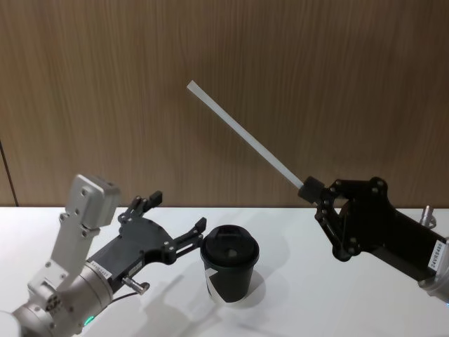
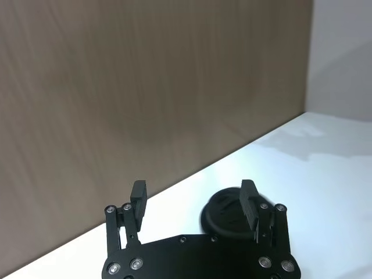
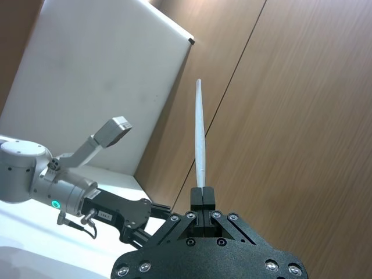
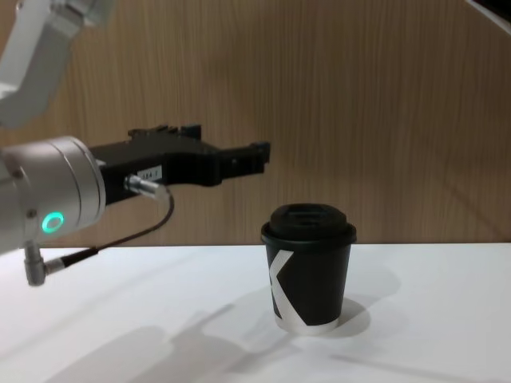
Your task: Pick up the straw with one hand, pass it to the other hand, and insert it into the cup.
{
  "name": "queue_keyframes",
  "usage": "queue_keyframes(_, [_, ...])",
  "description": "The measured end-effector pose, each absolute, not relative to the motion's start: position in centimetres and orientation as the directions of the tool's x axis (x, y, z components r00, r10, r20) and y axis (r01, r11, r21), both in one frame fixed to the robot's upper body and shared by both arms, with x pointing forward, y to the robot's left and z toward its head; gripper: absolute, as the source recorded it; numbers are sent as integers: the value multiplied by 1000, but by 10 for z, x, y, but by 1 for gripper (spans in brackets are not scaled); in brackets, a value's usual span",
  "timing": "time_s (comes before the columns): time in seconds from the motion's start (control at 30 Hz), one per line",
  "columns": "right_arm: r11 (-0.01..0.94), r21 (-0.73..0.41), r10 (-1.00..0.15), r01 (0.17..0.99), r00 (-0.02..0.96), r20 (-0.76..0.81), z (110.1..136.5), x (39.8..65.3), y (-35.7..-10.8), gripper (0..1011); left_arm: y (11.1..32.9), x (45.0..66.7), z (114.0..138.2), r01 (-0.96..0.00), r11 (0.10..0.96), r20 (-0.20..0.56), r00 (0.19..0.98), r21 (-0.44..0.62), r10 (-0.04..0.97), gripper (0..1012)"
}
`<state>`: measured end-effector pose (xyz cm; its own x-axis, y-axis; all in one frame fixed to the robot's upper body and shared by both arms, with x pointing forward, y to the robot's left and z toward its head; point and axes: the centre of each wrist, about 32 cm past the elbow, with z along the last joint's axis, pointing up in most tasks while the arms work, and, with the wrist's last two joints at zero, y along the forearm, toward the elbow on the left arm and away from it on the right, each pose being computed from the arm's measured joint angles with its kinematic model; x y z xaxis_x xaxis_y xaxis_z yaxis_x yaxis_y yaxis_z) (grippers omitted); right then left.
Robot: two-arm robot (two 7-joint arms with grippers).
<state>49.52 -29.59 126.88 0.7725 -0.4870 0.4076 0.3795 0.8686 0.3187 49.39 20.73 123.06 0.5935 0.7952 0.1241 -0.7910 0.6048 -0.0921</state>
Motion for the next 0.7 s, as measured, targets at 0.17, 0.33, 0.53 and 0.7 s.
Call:
queue_keyframes(0.17, [870, 320, -485, 377, 773, 409, 1269, 495, -296, 4, 214, 495, 1240, -746, 658, 74, 654, -104, 753, 1003])
queue_keyframes(0.33, [870, 320, -484, 375, 774, 409, 1269, 495, -296, 4, 221, 496, 1249, -694, 710, 23, 713, -117, 701, 1003])
queue_keyframes(0.53, [871, 320, -483, 374, 774, 410, 1269, 496, -295, 4, 230, 497, 1259, -625, 768, -36, 778, -139, 627, 1003])
queue_keyframes(0.7, [871, 321, -482, 373, 774, 410, 1269, 496, -295, 4, 237, 497, 1267, -567, 807, -74, 823, -165, 563, 1003])
